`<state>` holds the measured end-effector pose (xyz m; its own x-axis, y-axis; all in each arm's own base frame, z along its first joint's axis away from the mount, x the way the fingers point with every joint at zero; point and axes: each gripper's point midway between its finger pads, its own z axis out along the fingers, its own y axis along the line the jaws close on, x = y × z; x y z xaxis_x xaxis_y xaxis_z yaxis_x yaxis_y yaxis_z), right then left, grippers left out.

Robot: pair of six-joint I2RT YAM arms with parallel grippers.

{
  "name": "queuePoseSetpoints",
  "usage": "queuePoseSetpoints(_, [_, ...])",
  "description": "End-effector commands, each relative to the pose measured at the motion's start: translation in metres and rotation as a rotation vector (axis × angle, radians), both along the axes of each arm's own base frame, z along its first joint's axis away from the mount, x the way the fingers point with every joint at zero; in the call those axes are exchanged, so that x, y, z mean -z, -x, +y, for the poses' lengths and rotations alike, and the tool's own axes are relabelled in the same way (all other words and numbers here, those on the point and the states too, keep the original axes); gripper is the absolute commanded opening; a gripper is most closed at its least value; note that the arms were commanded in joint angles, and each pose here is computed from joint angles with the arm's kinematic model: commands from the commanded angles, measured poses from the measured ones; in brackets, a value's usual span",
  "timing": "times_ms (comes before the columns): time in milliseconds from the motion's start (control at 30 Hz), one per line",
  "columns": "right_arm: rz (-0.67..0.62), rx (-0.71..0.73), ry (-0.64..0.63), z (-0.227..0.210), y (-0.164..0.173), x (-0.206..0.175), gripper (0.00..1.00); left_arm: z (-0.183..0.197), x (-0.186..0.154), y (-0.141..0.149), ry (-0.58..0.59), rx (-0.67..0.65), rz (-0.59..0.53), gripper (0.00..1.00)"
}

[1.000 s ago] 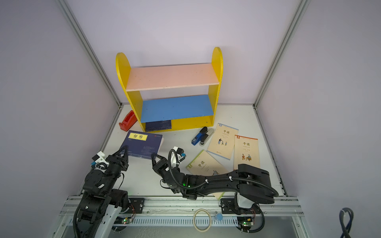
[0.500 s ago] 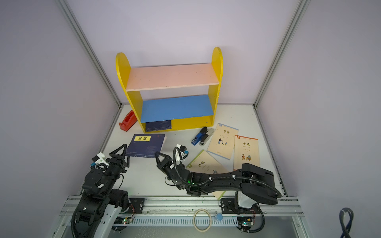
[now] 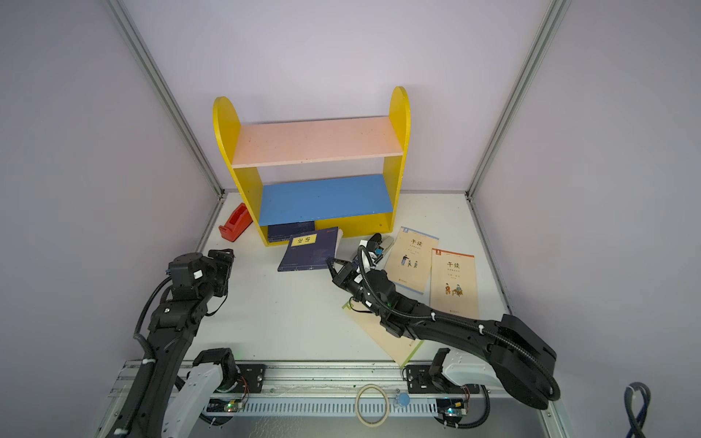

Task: Stacking books/files
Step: Place the book on the bookshelf.

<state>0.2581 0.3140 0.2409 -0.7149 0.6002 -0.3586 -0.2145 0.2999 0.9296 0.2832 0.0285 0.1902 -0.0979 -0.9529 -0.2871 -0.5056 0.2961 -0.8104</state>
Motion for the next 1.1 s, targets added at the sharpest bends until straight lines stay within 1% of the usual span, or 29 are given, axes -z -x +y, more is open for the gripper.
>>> queuePoseSetpoints(0, [-0.015,-0.114,0.027,0.002,0.002,0.01,0.0,-0.005,-0.005,-0.011,-0.049,0.098,-0.082,0.88])
queuePoseSetpoints(100, [0.006,-0.129,0.002,-0.005,-0.019,0.024,0.0,0.006,-0.01,-0.008,-0.129,0.07,-0.088,0.88])
queuePoseSetpoints(200, [0.008,-0.168,-0.078,-0.007,-0.036,0.029,0.0,0.009,-0.024,-0.004,-0.178,0.062,-0.139,0.88])
queuePoseSetpoints(267, [0.044,-0.183,-0.119,-0.005,-0.047,0.043,0.0,0.014,-0.034,0.001,-0.22,0.041,-0.168,0.88])
queuePoseSetpoints(400, [0.113,-0.238,-0.206,0.007,-0.069,0.066,0.0,0.017,-0.043,0.011,-0.247,0.013,-0.212,0.89])
queuePoseSetpoints(500, [0.127,-0.289,-0.326,0.018,-0.087,0.071,0.0,0.015,-0.046,0.012,-0.249,0.02,-0.226,0.89])
queuePoseSetpoints(567, [0.16,-0.302,-0.339,0.027,-0.099,0.08,0.0,0.015,-0.045,0.012,-0.25,0.02,-0.22,0.89])
queuePoseSetpoints(633, [0.136,-0.288,-0.332,0.03,-0.107,0.079,0.0,0.015,-0.042,0.012,-0.247,0.02,-0.211,0.89])
queuePoseSetpoints(800, [0.131,-0.26,-0.275,0.029,-0.116,0.081,0.0,0.014,-0.041,0.009,-0.239,0.029,-0.207,0.89])
queuePoseSetpoints(933, [0.117,-0.279,-0.32,0.032,-0.119,0.078,0.0,0.013,-0.042,0.01,-0.238,0.032,-0.211,0.89])
queuePoseSetpoints(1067, [0.147,-0.263,-0.316,0.037,-0.134,0.096,0.0,0.013,-0.044,0.012,-0.241,0.029,-0.218,0.89])
